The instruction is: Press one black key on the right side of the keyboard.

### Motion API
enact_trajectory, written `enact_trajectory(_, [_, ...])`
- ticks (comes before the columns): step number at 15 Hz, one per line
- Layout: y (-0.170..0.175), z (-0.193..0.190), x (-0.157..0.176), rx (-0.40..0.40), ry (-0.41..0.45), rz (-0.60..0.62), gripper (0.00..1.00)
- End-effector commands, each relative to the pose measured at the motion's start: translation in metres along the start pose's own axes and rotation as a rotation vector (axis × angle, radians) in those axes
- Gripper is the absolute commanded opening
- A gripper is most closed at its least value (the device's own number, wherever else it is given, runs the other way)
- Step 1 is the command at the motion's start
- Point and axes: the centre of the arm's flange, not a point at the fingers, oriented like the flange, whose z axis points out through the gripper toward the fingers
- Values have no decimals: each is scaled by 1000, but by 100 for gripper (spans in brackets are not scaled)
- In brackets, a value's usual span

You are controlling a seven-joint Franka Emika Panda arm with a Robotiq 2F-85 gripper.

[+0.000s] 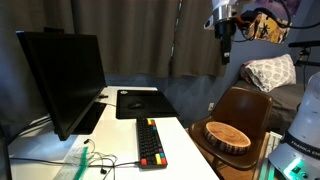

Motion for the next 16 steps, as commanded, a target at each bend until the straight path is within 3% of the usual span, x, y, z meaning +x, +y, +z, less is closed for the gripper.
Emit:
enact_trajectory(1, [-51, 42, 19, 59, 7, -192, 100])
enact_trajectory(6, [-84, 77, 60, 17, 133, -372, 100])
enact_trajectory(13, [-62, 100, 123, -52, 407, -514, 100])
enact_trajectory(16, [-55, 116, 140, -88, 462, -560, 100])
